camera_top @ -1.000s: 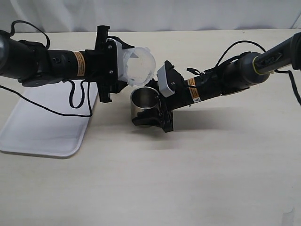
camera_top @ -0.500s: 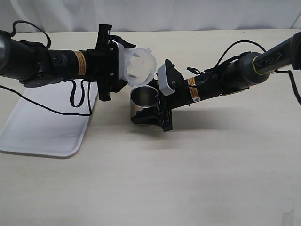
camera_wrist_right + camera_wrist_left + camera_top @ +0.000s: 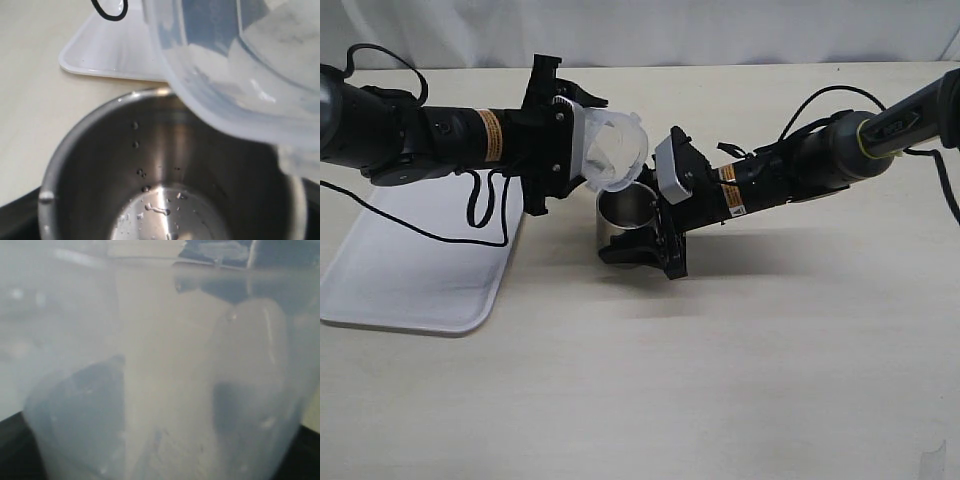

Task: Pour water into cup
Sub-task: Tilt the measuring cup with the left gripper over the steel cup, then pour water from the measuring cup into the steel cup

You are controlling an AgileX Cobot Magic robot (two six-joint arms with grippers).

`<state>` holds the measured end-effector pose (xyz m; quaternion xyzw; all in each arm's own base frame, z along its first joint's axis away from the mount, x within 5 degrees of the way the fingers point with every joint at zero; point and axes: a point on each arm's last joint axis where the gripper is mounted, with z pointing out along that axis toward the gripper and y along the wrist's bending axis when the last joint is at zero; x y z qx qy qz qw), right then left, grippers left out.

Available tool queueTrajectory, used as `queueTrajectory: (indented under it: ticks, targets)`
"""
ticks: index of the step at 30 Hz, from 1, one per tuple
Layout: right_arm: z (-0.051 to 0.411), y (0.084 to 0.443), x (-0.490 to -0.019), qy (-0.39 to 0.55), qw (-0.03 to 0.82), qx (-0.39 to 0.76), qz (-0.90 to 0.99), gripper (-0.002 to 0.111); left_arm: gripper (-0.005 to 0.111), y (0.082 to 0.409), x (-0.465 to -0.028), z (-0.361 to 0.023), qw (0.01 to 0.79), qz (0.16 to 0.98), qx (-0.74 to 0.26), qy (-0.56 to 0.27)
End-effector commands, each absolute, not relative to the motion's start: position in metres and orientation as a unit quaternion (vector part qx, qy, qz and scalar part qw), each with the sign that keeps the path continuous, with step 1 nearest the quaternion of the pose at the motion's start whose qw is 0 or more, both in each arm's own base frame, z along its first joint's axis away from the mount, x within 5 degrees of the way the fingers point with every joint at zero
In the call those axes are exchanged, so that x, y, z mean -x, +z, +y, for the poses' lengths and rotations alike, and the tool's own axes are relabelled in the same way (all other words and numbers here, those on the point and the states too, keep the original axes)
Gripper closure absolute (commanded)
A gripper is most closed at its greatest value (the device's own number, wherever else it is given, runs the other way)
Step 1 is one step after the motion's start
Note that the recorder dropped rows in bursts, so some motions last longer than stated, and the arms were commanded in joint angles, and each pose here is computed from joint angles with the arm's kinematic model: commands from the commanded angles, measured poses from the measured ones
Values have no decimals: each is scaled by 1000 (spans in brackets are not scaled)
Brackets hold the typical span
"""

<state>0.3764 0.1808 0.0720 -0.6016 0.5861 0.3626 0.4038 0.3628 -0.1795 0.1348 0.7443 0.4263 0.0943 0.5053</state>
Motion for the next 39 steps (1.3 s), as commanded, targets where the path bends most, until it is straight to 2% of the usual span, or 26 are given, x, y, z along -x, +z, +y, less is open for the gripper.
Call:
queueTrajectory:
  ticks: [1, 39]
  targets:
    - [182, 76, -376, 369, 412, 598, 580, 104, 107, 138, -364, -182, 517, 419, -741, 96]
    - [182, 75, -377, 364, 409, 601, 582, 104, 107, 142, -365, -184, 526, 338, -766, 148]
